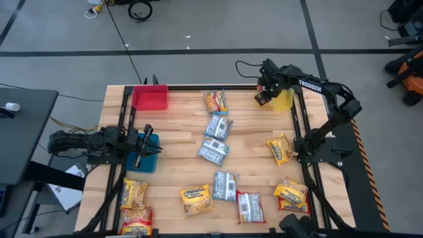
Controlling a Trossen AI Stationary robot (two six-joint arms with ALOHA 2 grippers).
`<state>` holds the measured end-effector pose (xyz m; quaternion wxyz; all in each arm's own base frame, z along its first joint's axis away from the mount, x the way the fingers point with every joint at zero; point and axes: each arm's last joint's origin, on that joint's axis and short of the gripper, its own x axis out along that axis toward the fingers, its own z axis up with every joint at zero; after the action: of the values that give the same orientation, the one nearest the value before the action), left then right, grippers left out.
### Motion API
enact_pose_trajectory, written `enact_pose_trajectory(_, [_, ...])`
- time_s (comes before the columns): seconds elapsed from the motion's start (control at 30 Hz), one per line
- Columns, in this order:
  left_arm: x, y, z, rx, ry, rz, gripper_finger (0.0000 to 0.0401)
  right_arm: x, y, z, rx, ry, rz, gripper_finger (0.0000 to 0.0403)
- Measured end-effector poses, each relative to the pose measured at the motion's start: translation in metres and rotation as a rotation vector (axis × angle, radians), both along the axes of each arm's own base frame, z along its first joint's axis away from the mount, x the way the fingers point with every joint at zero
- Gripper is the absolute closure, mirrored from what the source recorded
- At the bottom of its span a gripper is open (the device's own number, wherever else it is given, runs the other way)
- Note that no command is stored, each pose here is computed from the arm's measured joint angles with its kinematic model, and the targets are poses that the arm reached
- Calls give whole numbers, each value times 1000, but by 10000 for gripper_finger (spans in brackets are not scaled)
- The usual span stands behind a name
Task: Sort Maruchan noodles
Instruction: Put the red noodle pack into the yellow bin
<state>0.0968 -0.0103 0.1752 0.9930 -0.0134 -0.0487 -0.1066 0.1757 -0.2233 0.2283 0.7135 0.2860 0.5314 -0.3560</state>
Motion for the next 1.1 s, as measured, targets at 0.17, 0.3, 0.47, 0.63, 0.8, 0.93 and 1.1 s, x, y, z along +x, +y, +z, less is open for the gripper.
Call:
enact_pose_trajectory(0.17, [-1, 0, 8, -98, -59, -17, 348, -3, 10, 21, -101, -17, 45, 286])
enact_pose_trajectory(0.3, [-3, 1, 17, -185, -149, -12, 348, -1, 43, 41, -142, 26, 179, 286])
enact_pose_trajectory(0.47, [-5, -1, 21, -153, -195, -39, 348, 24, 115, 58, -153, 12, 486, 286])
enact_pose_trajectory(0.63, [-5, -4, 26, -157, -242, -76, 349, 51, 203, 66, -178, -117, 806, 286])
enact_pose_trajectory(0.8, [-4, -6, 27, -159, -247, -96, 349, 71, 292, 54, -180, -212, 1101, 286])
enact_pose_trajectory(0.93, [-4, -6, 27, -165, -241, -97, 349, 84, 355, 27, -186, -253, 1276, 273])
enact_pose_trajectory(1.1, [-4, -6, 27, -209, -230, -108, 349, 94, 406, 1, -160, -179, 1409, 238])
